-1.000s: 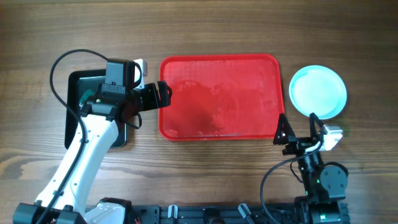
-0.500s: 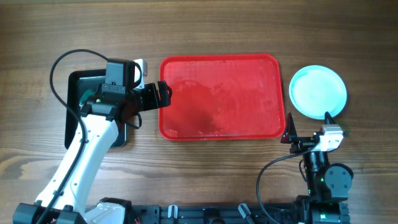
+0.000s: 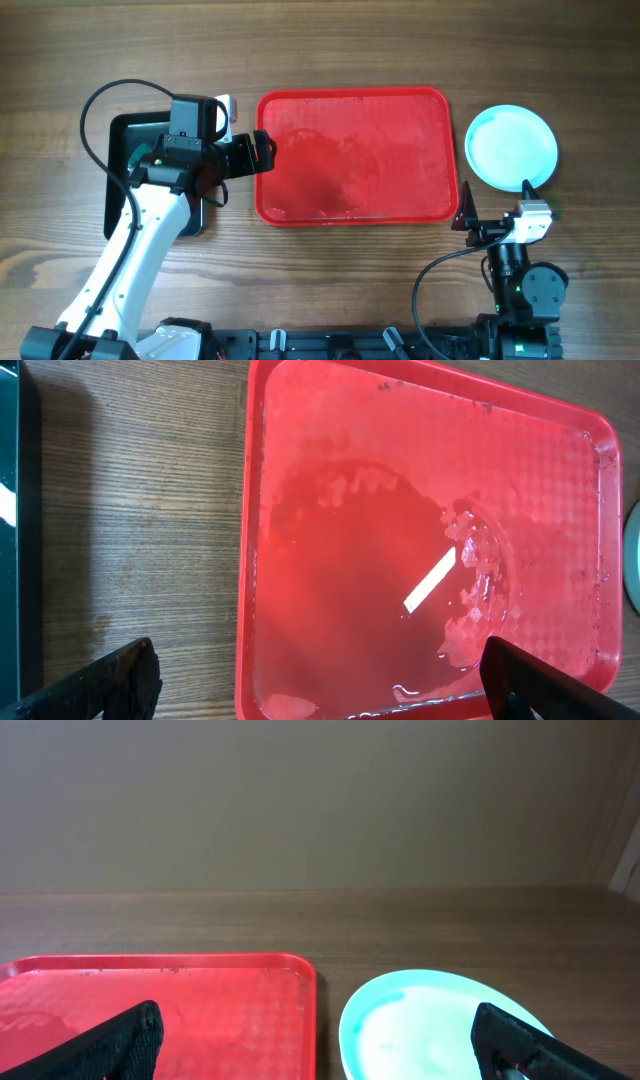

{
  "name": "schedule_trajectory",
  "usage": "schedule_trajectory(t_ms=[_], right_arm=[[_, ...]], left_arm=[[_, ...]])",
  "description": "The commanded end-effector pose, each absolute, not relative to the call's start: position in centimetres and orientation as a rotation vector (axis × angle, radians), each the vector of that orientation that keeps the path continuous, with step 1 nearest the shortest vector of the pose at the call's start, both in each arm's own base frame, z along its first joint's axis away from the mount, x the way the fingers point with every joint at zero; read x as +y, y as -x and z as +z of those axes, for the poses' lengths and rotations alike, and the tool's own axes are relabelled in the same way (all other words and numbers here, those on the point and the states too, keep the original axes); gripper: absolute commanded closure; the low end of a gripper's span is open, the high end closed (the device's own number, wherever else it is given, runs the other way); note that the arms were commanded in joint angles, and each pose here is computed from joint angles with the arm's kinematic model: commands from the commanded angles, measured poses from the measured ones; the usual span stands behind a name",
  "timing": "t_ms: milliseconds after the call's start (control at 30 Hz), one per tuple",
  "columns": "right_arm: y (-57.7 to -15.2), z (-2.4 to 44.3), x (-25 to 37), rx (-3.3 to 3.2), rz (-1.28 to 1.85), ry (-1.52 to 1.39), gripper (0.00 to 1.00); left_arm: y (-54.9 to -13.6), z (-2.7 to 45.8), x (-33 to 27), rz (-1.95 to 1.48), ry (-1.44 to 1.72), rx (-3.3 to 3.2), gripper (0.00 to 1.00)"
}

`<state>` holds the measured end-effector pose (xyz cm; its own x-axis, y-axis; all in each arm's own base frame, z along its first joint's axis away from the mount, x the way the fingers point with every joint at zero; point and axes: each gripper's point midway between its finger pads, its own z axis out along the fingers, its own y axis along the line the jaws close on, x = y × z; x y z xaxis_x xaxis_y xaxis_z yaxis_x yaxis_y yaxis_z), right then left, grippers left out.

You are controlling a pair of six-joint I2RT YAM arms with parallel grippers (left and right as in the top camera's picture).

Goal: Clean dirty plates on tray and stack at the side

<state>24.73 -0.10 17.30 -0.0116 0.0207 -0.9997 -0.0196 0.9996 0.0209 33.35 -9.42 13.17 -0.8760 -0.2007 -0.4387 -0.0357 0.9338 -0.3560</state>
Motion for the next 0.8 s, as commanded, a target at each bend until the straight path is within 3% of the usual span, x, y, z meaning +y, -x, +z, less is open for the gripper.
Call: schedule_trajectory(t_ms=[0,200,433,767], right_arm=[[-24.7,17.6,-0.3,1.568,0.01,0.01,0.0],[-24.7,17.6,-0.3,1.568,0.01,0.01,0.0],[-24.7,17.6,-0.3,1.568,0.01,0.01,0.0],[-24.7,17.6,-0.3,1.568,0.01,0.01,0.0]], left_arm=[[-33.3,13.2,-9.4,-0.469,0.17,2.606,0.0],[-29.2,10.0,-7.9,-0.376,0.089,2.658,0.0],[-25.8,7.0,-3.1,-0.345,0.231,2.331,0.0],[-24.9,9.4,-1.7,-0.324,0.206,1.921,0.0]])
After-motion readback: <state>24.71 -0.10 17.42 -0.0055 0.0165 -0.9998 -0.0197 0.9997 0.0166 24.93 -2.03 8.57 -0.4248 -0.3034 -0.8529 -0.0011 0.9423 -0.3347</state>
